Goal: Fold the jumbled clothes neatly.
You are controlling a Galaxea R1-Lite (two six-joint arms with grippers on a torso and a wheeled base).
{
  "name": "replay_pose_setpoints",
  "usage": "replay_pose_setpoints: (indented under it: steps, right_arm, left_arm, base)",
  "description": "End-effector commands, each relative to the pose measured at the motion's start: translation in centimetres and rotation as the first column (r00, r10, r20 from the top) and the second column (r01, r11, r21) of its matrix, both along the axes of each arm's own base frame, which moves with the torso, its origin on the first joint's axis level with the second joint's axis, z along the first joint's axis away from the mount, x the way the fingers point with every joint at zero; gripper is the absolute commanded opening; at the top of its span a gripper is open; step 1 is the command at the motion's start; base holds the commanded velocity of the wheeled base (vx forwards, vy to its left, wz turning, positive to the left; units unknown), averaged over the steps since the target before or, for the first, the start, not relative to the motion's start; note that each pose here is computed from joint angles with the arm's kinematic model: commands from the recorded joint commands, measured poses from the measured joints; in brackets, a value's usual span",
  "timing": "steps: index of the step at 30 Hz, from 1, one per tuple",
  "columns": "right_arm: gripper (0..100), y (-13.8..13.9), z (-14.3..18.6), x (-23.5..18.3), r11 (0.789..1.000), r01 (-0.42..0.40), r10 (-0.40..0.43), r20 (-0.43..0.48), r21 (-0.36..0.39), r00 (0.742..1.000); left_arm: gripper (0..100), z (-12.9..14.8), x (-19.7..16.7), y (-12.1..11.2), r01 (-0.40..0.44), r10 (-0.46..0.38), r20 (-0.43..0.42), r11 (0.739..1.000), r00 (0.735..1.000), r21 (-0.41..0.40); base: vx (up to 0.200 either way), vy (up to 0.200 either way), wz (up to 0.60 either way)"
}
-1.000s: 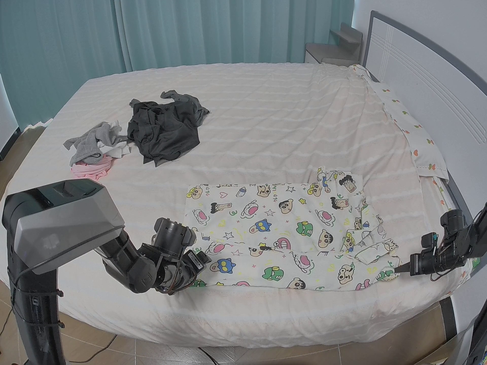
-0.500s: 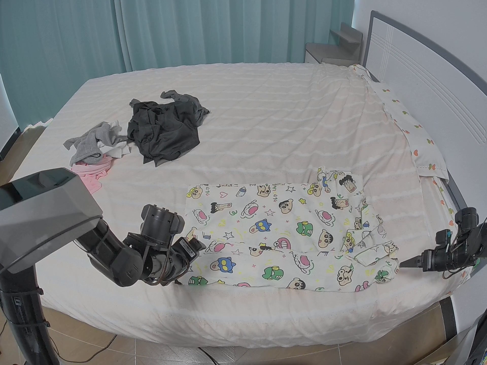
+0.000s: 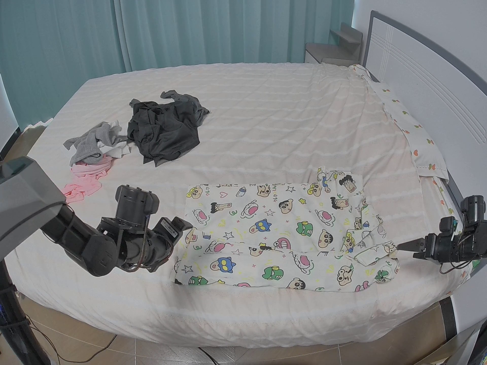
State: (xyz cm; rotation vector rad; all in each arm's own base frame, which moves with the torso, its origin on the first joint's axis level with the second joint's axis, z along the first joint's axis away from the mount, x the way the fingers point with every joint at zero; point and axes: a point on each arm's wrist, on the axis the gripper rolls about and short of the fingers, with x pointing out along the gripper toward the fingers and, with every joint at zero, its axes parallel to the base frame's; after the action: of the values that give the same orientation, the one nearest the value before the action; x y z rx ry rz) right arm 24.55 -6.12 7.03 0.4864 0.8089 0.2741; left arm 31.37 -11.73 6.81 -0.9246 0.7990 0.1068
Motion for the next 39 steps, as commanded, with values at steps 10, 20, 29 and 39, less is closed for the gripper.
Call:
replay_pose_setpoints:
  steps: [10,20,29,39]
  right_arm:
    - [100,9.0,0.9,4.0,0.797,0.236,-0.231,-0.08,0.556,0.97]
    - [100,10.0,-1.8,1.8,0.81,0.265,-0.233,-0.128,0.523,0.964]
    - [100,9.8,-2.1,1.3,0.819,0.305,-0.301,-0.09,0.487,0.949]
    - [100,9.0,-4.1,0.9,0.84,0.356,-0.358,-0.075,0.41,0.931]
  left_arm:
    - [100,5.9,-7.2,5.0,-0.021,0.036,0.058,0.969,0.998,-0.246]
    - [100,4.3,-7.3,5.8,-0.074,0.074,-0.012,0.964,0.997,-0.254]
    - [100,1.4,-7.1,5.9,-0.085,0.08,-0.03,0.965,0.996,-0.247]
    - [100,1.2,-7.2,5.9,-0.084,0.08,-0.026,0.966,0.996,-0.246]
  base:
    - [0.0,0.0,0.0]
    - [0.0,0.0,0.0]
    - [0.0,0.0,0.0]
    - [0.0,0.0,0.0]
